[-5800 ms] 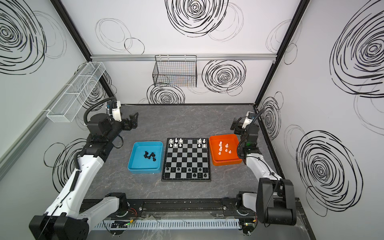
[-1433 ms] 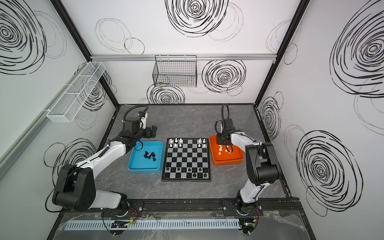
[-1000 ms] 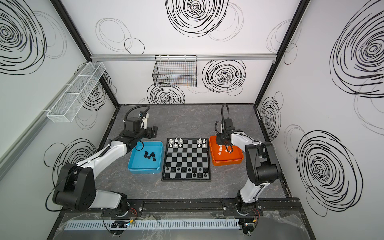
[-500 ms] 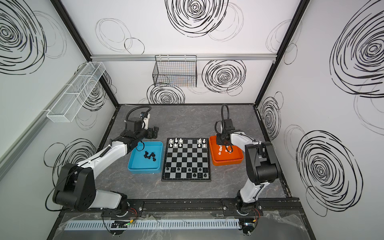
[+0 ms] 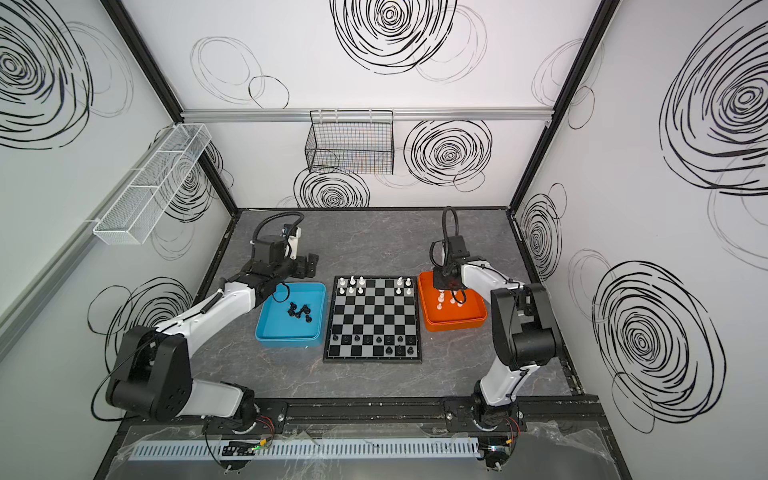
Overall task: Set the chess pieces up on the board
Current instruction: 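Lower the right gripper onto a white pawn in the orange tray and close, then carry the white pawn with the right gripper and set it on the board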
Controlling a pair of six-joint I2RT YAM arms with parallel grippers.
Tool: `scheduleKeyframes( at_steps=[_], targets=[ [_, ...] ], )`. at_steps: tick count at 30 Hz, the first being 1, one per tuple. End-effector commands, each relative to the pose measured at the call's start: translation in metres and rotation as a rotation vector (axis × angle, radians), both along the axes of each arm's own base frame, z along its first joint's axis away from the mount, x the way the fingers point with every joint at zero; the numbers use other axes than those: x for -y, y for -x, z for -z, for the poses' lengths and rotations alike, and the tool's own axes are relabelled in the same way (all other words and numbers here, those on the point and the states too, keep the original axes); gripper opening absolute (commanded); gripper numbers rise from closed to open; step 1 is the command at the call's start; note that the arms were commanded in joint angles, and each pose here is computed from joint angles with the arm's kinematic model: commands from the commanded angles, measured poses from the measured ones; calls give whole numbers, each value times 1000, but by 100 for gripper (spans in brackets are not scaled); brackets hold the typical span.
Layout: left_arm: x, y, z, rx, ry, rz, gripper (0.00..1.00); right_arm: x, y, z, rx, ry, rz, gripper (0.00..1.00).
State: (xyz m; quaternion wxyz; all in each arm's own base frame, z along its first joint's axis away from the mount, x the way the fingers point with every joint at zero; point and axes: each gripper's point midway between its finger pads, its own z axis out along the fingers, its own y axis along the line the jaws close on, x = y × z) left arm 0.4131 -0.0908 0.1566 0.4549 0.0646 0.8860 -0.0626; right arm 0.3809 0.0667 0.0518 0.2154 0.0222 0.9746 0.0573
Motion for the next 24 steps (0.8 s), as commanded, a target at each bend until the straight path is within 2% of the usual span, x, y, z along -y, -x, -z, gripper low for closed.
scheduleKeyframes(
  at_steps=[1,7,13,18,24],
  targets=[
    [4,-10,-16,44,2,6,96,4,-3,-22,28,28,2,21],
    [4,-10,-17,46,1,2,96,-6,-10,-48,56,6,-21,20],
    [3,-10,-16,42,1,-3,96,-33,-21,-83,91,20,-109,20],
    [0,-10,-16,42,-13,-13,96,-74,-24,-98,114,-7,-198,20],
    [-4,-11,-17,45,-17,-26,96,-121,-24,-96,115,-35,-288,20]
  ],
)
